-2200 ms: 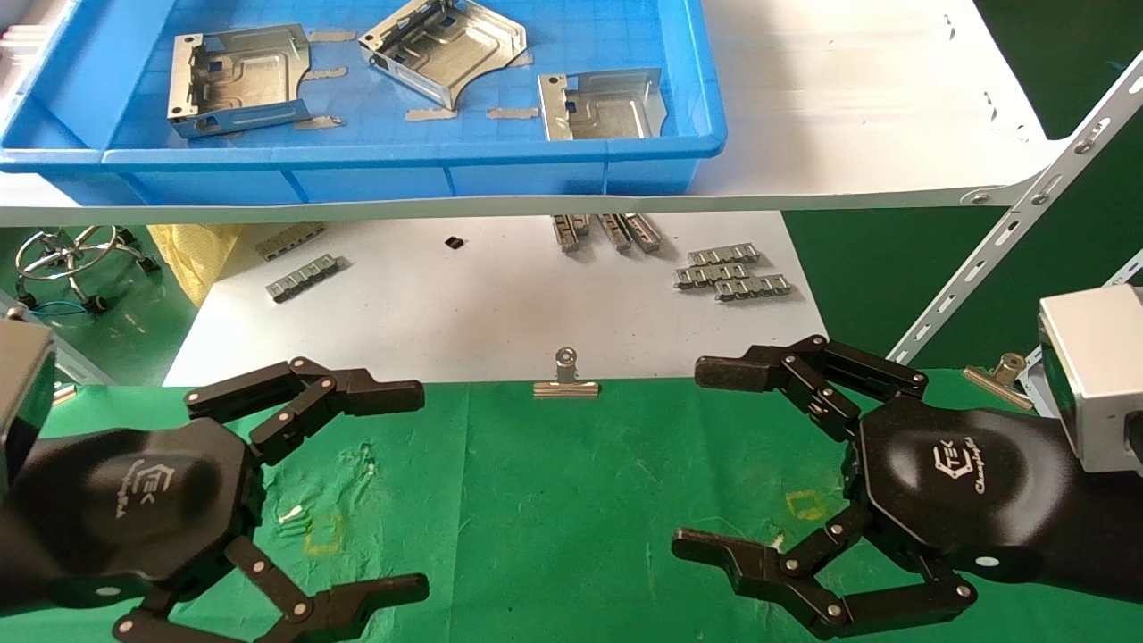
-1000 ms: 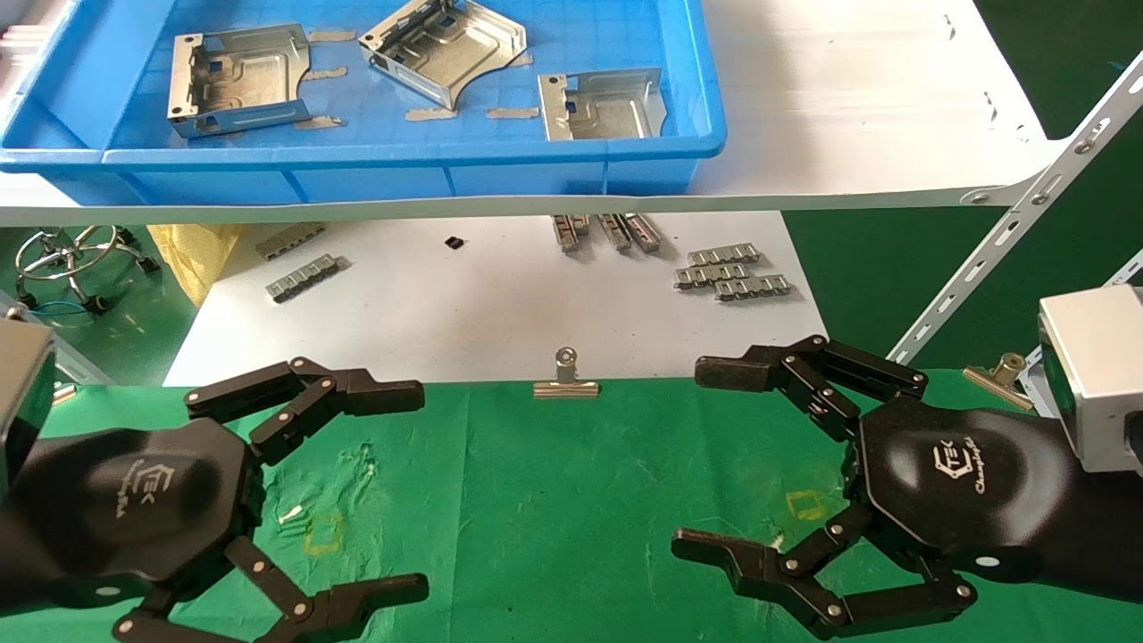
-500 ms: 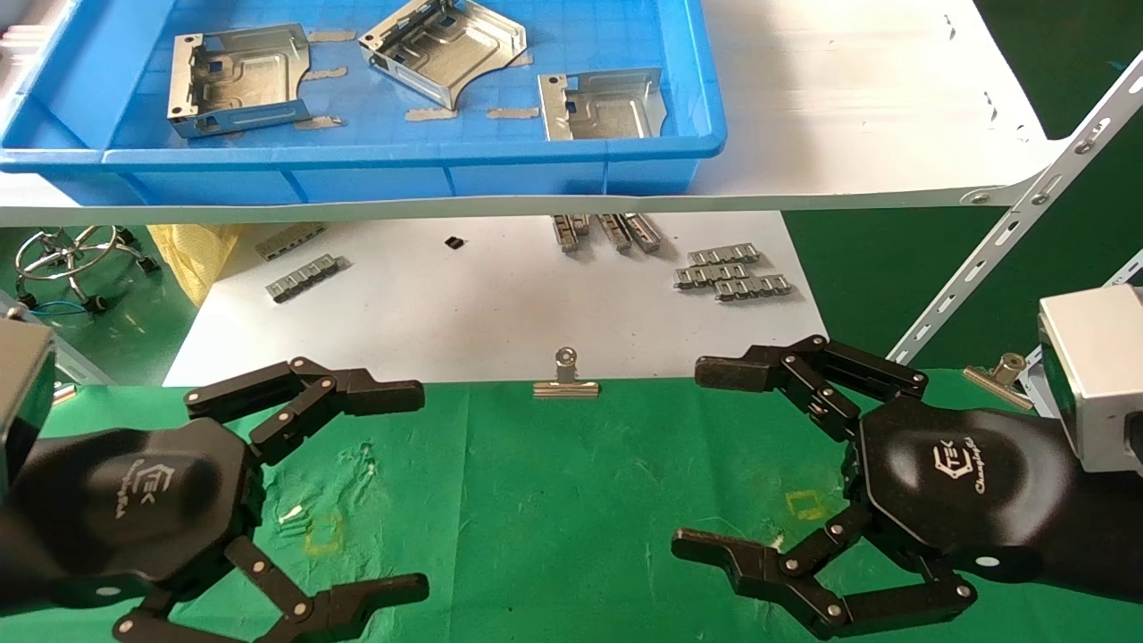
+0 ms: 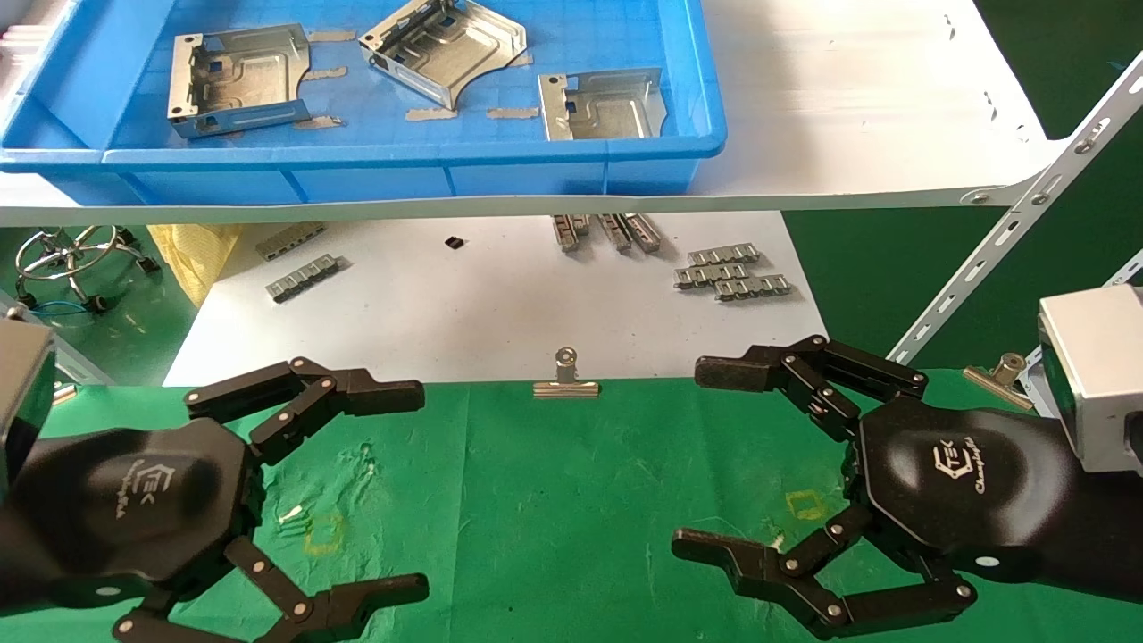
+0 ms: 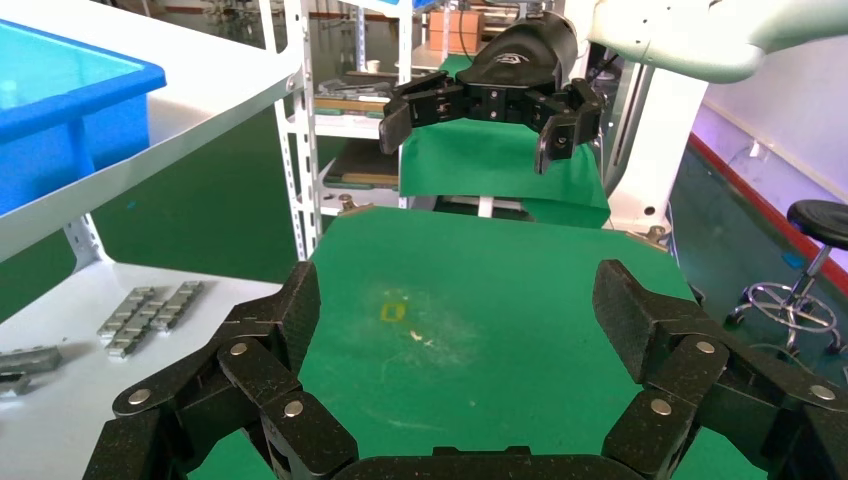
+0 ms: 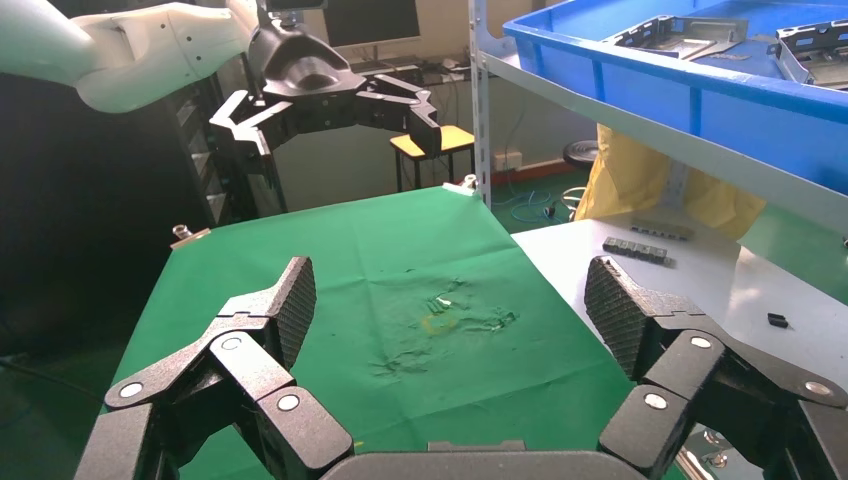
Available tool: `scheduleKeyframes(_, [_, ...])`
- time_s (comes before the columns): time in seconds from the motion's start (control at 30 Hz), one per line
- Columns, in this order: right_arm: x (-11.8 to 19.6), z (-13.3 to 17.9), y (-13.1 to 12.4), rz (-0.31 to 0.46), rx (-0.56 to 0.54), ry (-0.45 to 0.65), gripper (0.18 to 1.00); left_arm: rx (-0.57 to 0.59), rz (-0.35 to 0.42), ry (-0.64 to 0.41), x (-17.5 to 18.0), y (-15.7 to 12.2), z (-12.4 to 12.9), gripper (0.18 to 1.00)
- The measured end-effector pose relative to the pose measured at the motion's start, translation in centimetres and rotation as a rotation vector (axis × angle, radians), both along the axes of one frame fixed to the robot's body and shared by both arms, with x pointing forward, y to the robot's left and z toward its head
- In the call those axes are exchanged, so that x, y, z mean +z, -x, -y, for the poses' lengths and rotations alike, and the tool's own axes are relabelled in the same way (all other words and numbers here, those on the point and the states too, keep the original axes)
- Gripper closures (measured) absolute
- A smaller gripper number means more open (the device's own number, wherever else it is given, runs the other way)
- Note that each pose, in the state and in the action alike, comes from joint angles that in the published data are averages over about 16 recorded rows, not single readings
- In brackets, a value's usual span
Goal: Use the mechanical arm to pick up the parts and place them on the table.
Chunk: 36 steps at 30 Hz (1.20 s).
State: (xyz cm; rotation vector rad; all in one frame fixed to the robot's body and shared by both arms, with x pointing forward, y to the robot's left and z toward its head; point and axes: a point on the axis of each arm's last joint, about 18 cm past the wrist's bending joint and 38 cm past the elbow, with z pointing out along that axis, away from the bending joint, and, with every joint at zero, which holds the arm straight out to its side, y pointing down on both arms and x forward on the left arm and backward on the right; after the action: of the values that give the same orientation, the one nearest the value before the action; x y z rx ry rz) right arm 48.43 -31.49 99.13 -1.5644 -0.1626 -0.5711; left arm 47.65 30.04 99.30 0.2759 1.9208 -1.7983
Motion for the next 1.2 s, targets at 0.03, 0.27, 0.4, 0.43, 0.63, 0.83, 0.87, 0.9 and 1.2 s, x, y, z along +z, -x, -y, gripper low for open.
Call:
scheduleKeyframes(0.03, [0.00,0.00,0.00,0.000,0.000,0.000,0.180,0.000,0.000,0.000,0.00,0.00,0.00,0.184])
scheduleKeyframes(0.27, [0.00,0.00,0.00,0.000,0.000,0.000,0.203,0.000,0.000,0.000,0.00,0.00,0.00,0.184])
scheduleKeyframes(0.4, [0.00,0.00,0.00,0.000,0.000,0.000,0.231,0.000,0.000,0.000,0.00,0.00,0.00,0.184])
scheduleKeyframes(0.43, [0.00,0.00,0.00,0.000,0.000,0.000,0.238,0.000,0.000,0.000,0.00,0.00,0.00,0.184])
scheduleKeyframes(0.63, [0.00,0.00,0.00,0.000,0.000,0.000,0.317,0.000,0.000,0.000,0.00,0.00,0.00,0.184])
scheduleKeyframes(0.83, [0.00,0.00,0.00,0.000,0.000,0.000,0.429,0.000,0.000,0.000,0.00,0.00,0.00,0.184])
scheduleKeyframes(0.87, [0.00,0.00,0.00,0.000,0.000,0.000,0.455,0.000,0.000,0.000,0.00,0.00,0.00,0.184])
scheduleKeyframes(0.9, [0.00,0.00,0.00,0.000,0.000,0.000,0.481,0.000,0.000,0.000,0.00,0.00,0.00,0.184])
scheduleKeyframes(1.2, [0.00,0.00,0.00,0.000,0.000,0.000,0.694,0.001,0.015,-0.002,0.39,-0.05,0.09,0.184])
